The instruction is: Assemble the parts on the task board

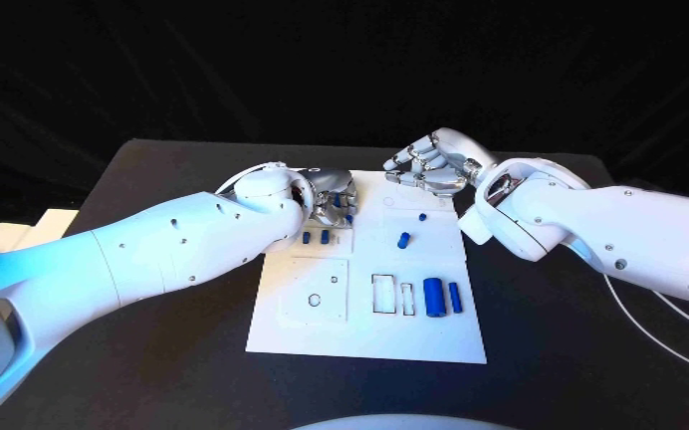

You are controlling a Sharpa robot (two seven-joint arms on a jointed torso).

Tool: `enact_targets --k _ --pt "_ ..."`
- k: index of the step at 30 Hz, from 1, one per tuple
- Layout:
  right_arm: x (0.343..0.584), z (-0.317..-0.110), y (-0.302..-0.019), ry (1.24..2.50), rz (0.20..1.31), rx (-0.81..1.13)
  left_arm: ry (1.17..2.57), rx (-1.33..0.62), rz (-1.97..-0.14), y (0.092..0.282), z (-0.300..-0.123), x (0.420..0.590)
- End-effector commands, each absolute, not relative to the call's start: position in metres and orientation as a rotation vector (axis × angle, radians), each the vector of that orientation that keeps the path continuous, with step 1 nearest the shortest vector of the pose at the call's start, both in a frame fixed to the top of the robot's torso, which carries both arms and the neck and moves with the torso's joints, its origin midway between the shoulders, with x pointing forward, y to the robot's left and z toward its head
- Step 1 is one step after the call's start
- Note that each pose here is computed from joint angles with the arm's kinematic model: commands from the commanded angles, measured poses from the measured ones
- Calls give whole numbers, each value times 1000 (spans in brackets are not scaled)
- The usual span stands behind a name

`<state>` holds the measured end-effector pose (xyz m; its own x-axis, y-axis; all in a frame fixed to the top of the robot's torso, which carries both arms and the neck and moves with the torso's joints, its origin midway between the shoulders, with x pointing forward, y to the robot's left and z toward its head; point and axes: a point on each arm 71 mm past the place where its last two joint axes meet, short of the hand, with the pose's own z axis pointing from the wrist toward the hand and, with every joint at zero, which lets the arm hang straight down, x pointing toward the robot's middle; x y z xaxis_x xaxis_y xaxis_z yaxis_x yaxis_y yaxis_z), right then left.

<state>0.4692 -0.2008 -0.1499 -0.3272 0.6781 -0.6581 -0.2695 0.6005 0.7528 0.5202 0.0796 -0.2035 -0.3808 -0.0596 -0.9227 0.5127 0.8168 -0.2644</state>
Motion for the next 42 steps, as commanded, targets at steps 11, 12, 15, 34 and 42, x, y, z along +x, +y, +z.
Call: enact_targets --k 11,12,15,34,42 --pt "468 -149 -198 1637 1006 329 1912 370 -587 75 -208 520" --pt "468 -149 -198 1637 1006 329 1911 371 -589 75 -208 520" --pt "468 -149 -198 1638 1007 328 1914 373 -591 74 -210 520" --pt "468 -149 -197 1638 1010 326 1858 310 -645 80 -206 521" --pt "469 -149 -198 1636 1007 328 1821 218 -711 96 -190 518"
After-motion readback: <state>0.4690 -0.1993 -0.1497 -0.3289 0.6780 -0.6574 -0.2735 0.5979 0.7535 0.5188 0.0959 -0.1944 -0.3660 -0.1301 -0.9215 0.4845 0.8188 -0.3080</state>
